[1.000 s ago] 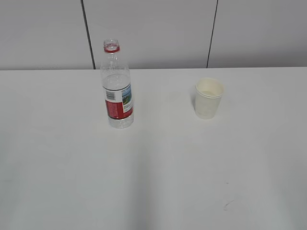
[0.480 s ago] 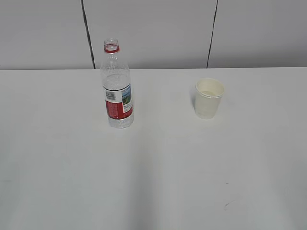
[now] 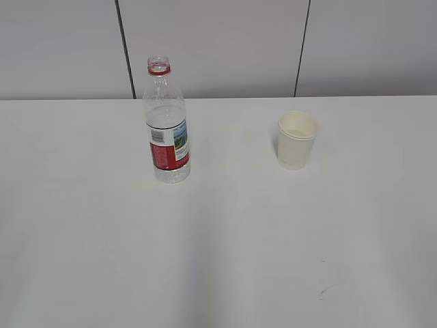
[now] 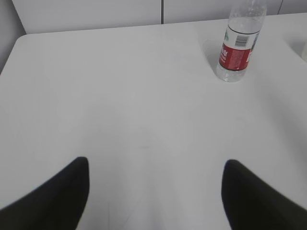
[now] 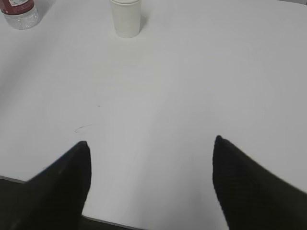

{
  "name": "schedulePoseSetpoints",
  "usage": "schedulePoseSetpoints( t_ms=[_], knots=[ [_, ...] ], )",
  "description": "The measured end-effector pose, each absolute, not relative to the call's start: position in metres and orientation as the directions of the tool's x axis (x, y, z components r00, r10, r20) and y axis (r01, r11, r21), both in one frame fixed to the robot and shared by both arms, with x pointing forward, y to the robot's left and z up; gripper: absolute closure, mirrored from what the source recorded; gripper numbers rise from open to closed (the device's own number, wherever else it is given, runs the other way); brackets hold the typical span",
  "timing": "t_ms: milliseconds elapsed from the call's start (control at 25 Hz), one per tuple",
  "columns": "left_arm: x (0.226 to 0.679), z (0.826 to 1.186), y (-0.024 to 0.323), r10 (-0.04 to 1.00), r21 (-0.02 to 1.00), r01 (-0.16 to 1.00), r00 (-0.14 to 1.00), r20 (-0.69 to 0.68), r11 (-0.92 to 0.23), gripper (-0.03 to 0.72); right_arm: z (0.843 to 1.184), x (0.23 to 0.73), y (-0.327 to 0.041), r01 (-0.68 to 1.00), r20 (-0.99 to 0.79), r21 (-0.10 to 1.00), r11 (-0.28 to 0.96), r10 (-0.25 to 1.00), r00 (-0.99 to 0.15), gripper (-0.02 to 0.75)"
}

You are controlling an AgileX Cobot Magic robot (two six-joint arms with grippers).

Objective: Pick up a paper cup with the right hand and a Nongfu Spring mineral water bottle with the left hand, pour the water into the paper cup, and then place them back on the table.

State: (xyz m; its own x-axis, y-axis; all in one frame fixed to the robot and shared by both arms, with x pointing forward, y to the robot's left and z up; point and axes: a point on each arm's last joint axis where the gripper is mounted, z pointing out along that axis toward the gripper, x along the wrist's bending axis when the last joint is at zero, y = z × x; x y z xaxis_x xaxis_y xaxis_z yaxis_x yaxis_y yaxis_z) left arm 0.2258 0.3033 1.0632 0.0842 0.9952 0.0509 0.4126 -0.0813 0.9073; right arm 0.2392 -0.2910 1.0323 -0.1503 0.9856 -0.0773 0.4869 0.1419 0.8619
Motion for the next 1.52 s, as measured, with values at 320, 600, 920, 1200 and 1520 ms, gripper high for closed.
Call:
schedulePoseSetpoints(
  t_ms=[320,600,920,1200,1520],
  knots=[
    [0.2258,1.0632,0.3033,0.995,0.907,0.413,0.084,0.051,-0.081,0.176,1.0323,0.2392,-0.2910,0.487,-0.077,0.862,0.142,0.986,-0.150,0.156],
    [0.2258,1.0632,0.3033,0.995,0.907,0.413,0.084,0.051,-0.081,0.177,1.0323,0.2392,-0.2910,0.487,-0.077,0.862,0.142,0.986,-0.150,0.156],
    [0.2258,1.0632,0.3033,0.995,0.907,0.413,0.084,0.051,-0.081,0.177,1.0323,0.2392,-0.2910,0.487,-0.077,0.862,0.142,0.986,-0.150,0.156],
    [0.2258,1.0632,0.3033,0.995,0.907,0.413,0.084,0.051,-0.081,0.177,1.0323,0.2392,-0.2910,0.487,-0.077,0.862,0.142,0.986,-0.150,0.156],
    [0.2258,1.0632,0.3034,0.995,0.907,0.413,0.084,0.052,-0.082,0.177,1.0323,0.2392,-0.2910,0.487,-0.077,0.862,0.142,0.986,-0.150,0.156]
  ],
)
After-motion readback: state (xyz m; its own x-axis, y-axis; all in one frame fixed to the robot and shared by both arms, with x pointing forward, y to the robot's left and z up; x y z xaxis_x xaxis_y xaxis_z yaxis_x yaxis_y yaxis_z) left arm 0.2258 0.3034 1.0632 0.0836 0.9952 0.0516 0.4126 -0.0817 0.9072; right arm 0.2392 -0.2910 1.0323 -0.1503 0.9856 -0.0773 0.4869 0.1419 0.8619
